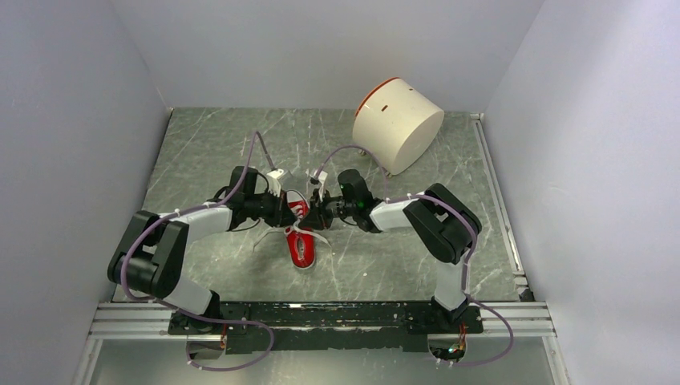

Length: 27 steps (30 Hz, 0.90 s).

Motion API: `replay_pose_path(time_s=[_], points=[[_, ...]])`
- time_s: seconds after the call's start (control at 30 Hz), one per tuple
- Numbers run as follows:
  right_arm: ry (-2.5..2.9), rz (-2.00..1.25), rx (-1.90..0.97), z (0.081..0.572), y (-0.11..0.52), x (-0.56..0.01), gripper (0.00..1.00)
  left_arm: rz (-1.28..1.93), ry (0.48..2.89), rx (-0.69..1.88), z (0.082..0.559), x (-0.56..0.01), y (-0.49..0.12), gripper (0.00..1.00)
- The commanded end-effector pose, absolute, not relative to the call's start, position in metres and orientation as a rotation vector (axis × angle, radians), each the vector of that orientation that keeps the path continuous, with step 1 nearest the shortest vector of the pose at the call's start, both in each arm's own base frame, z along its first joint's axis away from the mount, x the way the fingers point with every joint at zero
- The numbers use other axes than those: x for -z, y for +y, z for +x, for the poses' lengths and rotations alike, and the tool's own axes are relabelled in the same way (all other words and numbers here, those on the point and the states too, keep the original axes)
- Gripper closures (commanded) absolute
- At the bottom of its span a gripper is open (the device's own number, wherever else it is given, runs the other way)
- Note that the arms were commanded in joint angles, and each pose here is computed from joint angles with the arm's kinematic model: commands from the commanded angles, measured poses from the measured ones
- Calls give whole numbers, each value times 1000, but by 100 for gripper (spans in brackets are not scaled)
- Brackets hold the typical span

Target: Tie the shoes

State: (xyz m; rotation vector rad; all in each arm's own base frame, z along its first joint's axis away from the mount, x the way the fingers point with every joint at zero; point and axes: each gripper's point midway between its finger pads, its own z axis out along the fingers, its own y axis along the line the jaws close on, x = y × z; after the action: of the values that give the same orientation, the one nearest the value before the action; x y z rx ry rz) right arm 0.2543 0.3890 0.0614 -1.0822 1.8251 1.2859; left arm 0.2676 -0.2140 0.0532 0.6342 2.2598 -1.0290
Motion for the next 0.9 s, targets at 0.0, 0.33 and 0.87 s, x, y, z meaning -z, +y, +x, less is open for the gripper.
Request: replay_pose_path(time_s=[0.0, 0.33, 0.87], points=[[1799, -1057, -1291, 257, 396, -62, 79, 675, 2217, 1086, 270, -60, -221, 95], [1754, -1117, -1109, 275, 392, -55, 72, 695, 2234, 1141, 260, -60, -222, 95], [1453, -1324, -1090, 263, 399, -63, 94, 743, 2246, 1191, 251, -57, -223, 95]])
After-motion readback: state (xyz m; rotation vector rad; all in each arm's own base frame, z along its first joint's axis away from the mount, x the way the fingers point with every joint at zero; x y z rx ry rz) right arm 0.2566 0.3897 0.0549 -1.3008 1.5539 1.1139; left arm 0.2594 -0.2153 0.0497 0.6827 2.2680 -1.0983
